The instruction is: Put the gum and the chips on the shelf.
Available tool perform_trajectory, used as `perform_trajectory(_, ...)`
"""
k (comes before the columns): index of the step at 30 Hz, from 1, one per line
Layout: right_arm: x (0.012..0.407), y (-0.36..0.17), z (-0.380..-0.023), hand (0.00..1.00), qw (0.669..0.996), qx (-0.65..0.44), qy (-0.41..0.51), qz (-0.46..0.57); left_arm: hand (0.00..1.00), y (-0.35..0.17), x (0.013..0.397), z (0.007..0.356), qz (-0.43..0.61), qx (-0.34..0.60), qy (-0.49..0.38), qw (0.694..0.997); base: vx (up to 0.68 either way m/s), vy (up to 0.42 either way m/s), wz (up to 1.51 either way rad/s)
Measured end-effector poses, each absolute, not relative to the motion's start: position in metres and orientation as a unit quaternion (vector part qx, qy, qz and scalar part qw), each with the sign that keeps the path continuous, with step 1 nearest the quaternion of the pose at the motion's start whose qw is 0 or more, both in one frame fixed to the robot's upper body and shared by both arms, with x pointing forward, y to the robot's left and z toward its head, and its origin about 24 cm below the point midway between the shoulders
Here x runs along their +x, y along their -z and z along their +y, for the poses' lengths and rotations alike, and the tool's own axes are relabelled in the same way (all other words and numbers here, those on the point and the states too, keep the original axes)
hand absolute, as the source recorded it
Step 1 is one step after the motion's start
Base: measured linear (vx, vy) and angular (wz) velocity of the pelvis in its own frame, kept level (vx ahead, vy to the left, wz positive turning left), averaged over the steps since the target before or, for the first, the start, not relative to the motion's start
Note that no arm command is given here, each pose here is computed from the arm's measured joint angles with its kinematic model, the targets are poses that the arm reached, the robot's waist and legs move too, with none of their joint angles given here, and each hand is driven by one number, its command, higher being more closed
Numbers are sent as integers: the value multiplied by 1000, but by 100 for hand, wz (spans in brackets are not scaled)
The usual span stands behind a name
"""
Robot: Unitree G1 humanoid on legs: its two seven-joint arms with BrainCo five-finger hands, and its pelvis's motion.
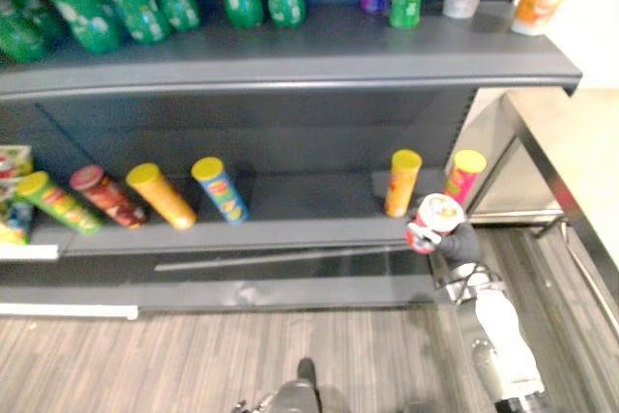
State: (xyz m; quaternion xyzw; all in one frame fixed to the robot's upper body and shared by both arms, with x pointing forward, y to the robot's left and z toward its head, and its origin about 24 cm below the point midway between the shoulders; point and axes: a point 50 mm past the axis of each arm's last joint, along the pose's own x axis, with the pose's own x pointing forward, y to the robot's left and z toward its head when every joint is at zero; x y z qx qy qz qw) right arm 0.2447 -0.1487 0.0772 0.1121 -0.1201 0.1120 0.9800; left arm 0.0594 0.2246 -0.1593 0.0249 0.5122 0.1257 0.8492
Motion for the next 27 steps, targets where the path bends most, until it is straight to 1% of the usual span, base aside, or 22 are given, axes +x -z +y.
perform_trajectory(3,245,-76,-150,100,981,112,-109,-118,0,158,67,225,506,44,-108,854,347,246,-18)
perform_trajectory(7,244,-75,-144,100,981,98,-117,-116,0,158,67,224,507,47,-107,854,196,173,-35)
perform_trajectory(13,246,-69,-116,100,975,111,-165,-99,0,159,69,221,508,57,-91,855,121,87,-15)
perform_trajectory(17,254,-79,-94,100,966,97,-212,-113,0,160,64,223,517,54,-97,849,28,-128,-29)
perform_trajectory(19,253,-77,-92,100,965,95,-218,-108,0,160,61,228,520,59,-102,846,52,-258,13)
perform_trajectory(23,252,-74,-94,100,966,85,-223,-100,0,163,56,218,528,30,-117,841,95,-257,20)
perform_trajectory(27,252,-74,-94,100,965,101,-223,-98,0,164,55,217,528,16,-130,839,158,-181,24)
